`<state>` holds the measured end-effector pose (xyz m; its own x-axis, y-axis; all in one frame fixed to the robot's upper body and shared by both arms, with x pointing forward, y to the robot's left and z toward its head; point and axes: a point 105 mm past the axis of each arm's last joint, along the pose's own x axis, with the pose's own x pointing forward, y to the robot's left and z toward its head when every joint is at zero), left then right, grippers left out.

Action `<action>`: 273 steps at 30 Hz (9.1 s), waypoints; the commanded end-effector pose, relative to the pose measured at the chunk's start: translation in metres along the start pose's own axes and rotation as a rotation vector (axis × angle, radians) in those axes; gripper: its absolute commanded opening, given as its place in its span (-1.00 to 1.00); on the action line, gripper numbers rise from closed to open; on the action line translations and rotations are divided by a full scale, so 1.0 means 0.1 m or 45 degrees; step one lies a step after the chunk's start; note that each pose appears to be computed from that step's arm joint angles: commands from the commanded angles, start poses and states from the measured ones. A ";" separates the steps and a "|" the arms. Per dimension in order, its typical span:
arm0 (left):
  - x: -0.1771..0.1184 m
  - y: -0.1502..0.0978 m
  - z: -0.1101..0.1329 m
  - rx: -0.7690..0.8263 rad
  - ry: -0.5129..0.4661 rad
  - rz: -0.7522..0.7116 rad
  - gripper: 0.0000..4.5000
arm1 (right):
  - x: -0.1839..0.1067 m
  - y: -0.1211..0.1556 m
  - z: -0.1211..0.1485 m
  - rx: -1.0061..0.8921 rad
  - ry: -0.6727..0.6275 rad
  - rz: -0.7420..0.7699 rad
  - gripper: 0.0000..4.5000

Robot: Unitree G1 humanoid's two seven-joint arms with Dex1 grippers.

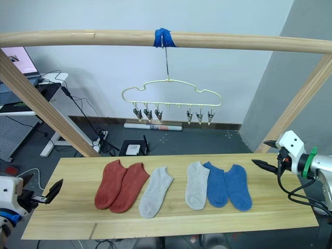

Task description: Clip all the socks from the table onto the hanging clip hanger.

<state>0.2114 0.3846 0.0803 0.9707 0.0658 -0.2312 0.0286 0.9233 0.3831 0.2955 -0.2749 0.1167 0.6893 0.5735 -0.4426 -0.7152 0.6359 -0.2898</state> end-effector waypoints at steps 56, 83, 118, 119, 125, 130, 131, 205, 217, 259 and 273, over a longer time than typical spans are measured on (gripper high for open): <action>0.83 -1.20 2.09 -0.396 -0.863 -0.065 0.51 | 0.04 1.21 1.92 -0.177 -0.668 0.325 1.00; 0.84 -1.19 2.35 -0.409 -0.939 -0.021 -0.38 | 0.03 1.30 2.13 -0.184 -0.727 0.444 1.00; 0.65 -1.24 2.39 -0.339 -0.917 -0.131 -0.83 | 0.59 0.58 0.30 0.222 -0.108 -0.618 1.00; 0.65 -1.24 2.39 -0.339 -0.915 -0.133 -0.83 | 0.61 0.59 0.27 0.242 -0.101 -0.631 1.00; 0.63 -1.25 2.40 -0.340 -0.903 -0.156 -0.83 | 0.67 0.70 -0.06 0.369 0.014 -0.757 1.00; 0.65 -1.25 2.39 -0.352 -0.890 -0.171 -0.83 | 0.73 0.84 -0.26 0.509 0.103 -0.772 1.00; 0.65 -1.26 2.39 -0.355 -0.888 -0.174 -0.83 | 0.74 0.86 -0.28 0.523 0.119 -0.767 1.00; 0.42 -1.44 2.62 -0.951 -0.664 -0.801 -0.83 | 1.35 1.79 2.07 0.059 -0.820 0.154 -1.00; 0.42 -1.45 2.62 -0.972 -0.655 -0.806 -0.83 | 1.37 1.80 2.18 0.090 -0.858 0.153 -1.00; 0.30 -1.42 2.24 -0.404 -0.670 -0.642 0.22 | 1.09 1.52 1.88 -0.085 -0.728 0.142 -0.03; 0.30 -1.59 2.29 -0.349 -0.871 -0.467 0.22 | 0.23 1.11 1.78 -0.219 -0.686 0.195 -0.03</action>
<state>0.2967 0.1560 0.2089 0.8603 -0.4210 0.2874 0.4065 0.9068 0.1115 0.2644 -0.1012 0.2137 0.5405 0.8402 -0.0435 -0.7880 0.4875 -0.3760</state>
